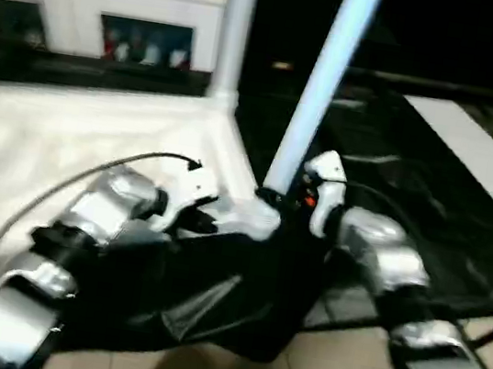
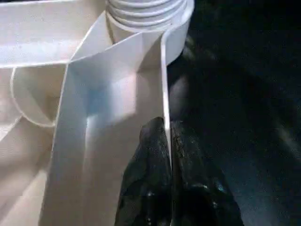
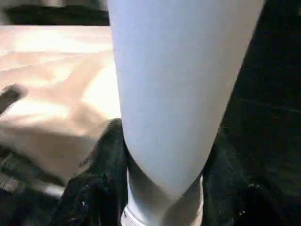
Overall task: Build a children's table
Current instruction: Insert table leg to table base
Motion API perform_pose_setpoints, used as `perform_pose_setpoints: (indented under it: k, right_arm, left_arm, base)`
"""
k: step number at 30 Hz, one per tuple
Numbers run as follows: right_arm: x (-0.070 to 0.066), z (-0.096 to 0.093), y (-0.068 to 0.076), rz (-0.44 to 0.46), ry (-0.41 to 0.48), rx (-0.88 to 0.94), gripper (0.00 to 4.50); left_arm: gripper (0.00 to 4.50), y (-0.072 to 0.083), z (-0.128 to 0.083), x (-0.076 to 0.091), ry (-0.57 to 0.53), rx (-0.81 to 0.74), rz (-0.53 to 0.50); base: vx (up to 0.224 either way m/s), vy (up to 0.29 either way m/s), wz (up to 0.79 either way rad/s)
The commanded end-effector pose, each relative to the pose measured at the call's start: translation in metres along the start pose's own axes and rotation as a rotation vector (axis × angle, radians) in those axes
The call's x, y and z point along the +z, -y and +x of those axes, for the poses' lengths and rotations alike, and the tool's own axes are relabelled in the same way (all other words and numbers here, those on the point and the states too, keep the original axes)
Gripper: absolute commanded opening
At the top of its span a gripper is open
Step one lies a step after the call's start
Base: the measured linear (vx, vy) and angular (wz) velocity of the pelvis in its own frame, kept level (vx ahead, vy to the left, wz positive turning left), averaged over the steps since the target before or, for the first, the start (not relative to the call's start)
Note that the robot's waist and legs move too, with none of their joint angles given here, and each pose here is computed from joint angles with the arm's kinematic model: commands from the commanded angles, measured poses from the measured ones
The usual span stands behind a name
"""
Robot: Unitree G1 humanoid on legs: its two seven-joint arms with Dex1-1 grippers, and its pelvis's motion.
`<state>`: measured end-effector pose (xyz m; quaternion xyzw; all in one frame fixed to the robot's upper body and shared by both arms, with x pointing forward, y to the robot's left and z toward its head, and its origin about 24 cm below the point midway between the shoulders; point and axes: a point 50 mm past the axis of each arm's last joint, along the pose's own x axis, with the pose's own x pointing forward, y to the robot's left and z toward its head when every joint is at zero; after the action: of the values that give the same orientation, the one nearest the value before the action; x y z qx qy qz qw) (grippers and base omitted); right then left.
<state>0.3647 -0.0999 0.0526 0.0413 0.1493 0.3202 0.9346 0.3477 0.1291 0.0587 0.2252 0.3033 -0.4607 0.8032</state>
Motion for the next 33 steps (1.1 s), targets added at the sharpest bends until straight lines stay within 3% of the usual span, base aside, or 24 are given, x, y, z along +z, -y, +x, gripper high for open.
perform_pose_setpoints:
  k: [1, 7, 20, 24, 33]
  right_arm:
    - [-0.075, -0.024, 0.021, 0.162, -0.29, -0.254, 1.84]
    - [-0.069, -0.013, 0.013, 0.113, -0.281, -0.286, 1.84]
    - [-0.062, -0.004, 0.004, 0.079, -0.241, -0.204, 1.84]
    - [-0.065, -0.008, 0.007, 0.052, -0.252, -0.19, 1.84]
    - [-0.058, -0.004, 0.007, 0.039, -0.216, -0.206, 1.84]
  left_arm:
    - [0.0, -0.005, -0.003, 0.02, 0.028, 0.046, 0.025]
    - [0.0, -0.003, 0.001, 0.03, 0.022, 0.092, 0.031]
    - [0.0, -0.004, -0.001, 0.024, 0.031, 0.089, 0.076]
    - [0.0, 0.001, -0.003, 0.018, 0.032, 0.027, 0.094]
    - [0.0, 0.002, 0.001, 0.023, 0.052, 0.033, 0.086]
  base:
    - [-0.081, -0.026, 0.05]
    - [-0.01, -0.004, 0.0]
    - [0.0, 0.0, 0.0]
    - [0.0, 0.0, 0.0]
    - [0.0, 0.0, 0.0]
